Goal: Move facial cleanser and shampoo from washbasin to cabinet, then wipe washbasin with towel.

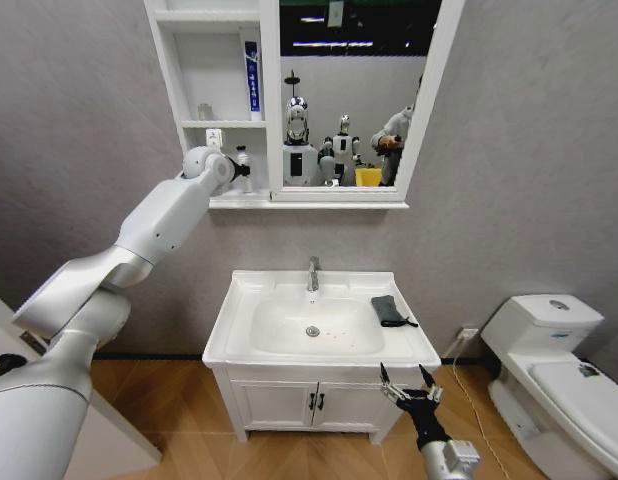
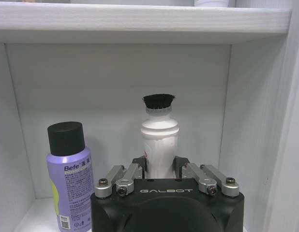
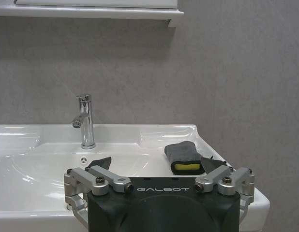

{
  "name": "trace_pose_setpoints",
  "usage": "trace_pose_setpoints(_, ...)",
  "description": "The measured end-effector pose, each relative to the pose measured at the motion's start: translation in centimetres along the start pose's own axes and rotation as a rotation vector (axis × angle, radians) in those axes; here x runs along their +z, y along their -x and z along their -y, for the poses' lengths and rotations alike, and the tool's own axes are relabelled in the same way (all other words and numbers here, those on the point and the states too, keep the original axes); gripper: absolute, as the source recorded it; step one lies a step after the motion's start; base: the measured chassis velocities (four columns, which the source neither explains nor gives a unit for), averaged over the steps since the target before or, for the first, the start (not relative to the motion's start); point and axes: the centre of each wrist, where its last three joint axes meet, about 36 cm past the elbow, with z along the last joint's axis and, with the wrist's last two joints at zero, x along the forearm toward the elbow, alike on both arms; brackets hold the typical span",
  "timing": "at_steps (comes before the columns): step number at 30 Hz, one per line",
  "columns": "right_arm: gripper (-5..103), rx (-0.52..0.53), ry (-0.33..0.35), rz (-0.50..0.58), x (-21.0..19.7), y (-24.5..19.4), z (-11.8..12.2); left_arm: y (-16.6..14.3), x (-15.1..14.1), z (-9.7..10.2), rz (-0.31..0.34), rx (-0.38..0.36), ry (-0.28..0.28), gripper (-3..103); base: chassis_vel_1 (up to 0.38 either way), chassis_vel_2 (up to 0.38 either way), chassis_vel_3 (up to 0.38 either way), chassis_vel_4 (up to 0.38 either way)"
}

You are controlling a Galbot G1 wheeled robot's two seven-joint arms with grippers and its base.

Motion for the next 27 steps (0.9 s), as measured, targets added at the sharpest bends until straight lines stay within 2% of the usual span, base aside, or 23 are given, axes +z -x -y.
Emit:
trace_pose_setpoints(2, 100, 0.002, -0.001, 0.001, 0.0, 0.0, 0.1, -0.1, 0.4, -0.1, -0.006, 0.008, 0.006, 36, 0.0, 0.0, 0.0, 0.0)
trace_pose_setpoints(3, 100, 0.002, -0.001, 0.001, 0.0, 0.0, 0.1, -0.1, 0.4, -0.1, -0.006, 0.008, 0.006, 36, 0.0, 0.0, 0.0, 0.0)
trace_pose_setpoints(5, 100, 0.002, -0.001, 0.001, 0.0, 0.0, 0.1, -0.3, 0.8, -0.3, -0.016, 0.014, 0.006, 47, 0.0, 0.0, 0.0, 0.0)
trace_pose_setpoints(6, 100, 0.002, -0.001, 0.001, 0.0, 0.0, 0.1, -0.3, 0.8, -0.3, -0.016, 0.014, 0.006, 47, 0.0, 0.0, 0.0, 0.0)
trace_pose_setpoints(8, 100, 0.002, -0.001, 0.001, 0.1, 0.0, 0.1, -0.5, 1.1, -0.5, -0.022, 0.018, 0.007, 58, 0.0, 0.0, 0.0, 0.0)
trace_pose_setpoints(9, 100, 0.002, -0.001, 0.001, 0.1, 0.0, 0.1, -0.5, 1.1, -0.5, -0.022, 0.018, 0.007, 58, 0.0, 0.0, 0.0, 0.0)
trace_pose_setpoints(10, 100, 0.002, -0.001, 0.001, 0.1, 0.0, 0.1, -0.7, 1.3, -0.7, -0.025, 0.019, 0.009, 64, 0.0, 0.0, 0.0, 0.0)
trace_pose_setpoints(12, 100, 0.002, -0.001, 0.001, 0.1, 0.0, 0.1, -0.8, 1.5, -0.8, -0.026, 0.019, 0.011, 64, 0.0, 0.0, 0.0, 0.0)
trace_pose_setpoints(13, 100, 0.001, -0.001, 0.001, 0.1, 0.1, 0.1, -1.0, 1.7, -1.0, -0.027, 0.018, 0.014, 74, 0.0, 0.0, 0.0, 0.0)
trace_pose_setpoints(15, 100, -0.001, -0.001, 0.004, 0.1, 0.1, 0.1, -1.7, 2.2, -1.3, -0.022, 0.017, 0.024, 85, 0.0, 0.0, 0.0, 0.0)
trace_pose_setpoints(16, 100, -0.001, -0.001, 0.004, 0.1, 0.1, 0.1, -1.7, 2.2, -1.3, -0.022, 0.017, 0.024, 85, 0.0, 0.0, 0.0, 0.0)
trace_pose_setpoints(18, 100, -0.002, -0.001, 0.006, 0.0, 0.1, 0.1, -3.8, 3.3, -1.6, 0.014, 0.044, 0.048, 95, 0.0, 0.0, 0.0, 0.0)
trace_pose_setpoints(19, 100, -0.002, -0.001, 0.006, 0.0, 0.1, 0.1, -3.8, 3.3, -1.6, 0.014, 0.044, 0.048, 95, 0.0, 0.0, 0.0, 0.0)
trace_pose_setpoints(22, 100, -0.005, 0.01, 0.011, 0.1, 0.0, 0.1, -9.3, 6.8, -2.8, 0.097, 0.112, 0.086, 100, 0.0, 0.0, 0.0, 0.0)
trace_pose_setpoints(23, 100, -0.005, 0.01, 0.011, 0.1, 0.0, 0.1, -9.3, 6.8, -2.8, 0.097, 0.112, 0.086, 100, 0.0, 0.0, 0.0, 0.0)
trace_pose_setpoints(24, 100, -0.006, 0.011, 0.012, 0.1, 0.0, 0.1, -10.5, 7.9, -3.3, 0.11, 0.118, 0.091, 100, 0.0, 0.0, 0.0, 0.0)
trace_pose_setpoints(27, 100, -0.009, 0.021, 0.021, 0.2, -0.1, -0.1, -15.9, 13.8, -4.6, 0.116, 0.172, 0.117, 100, 0.0, 0.0, 0.0, 0.0)
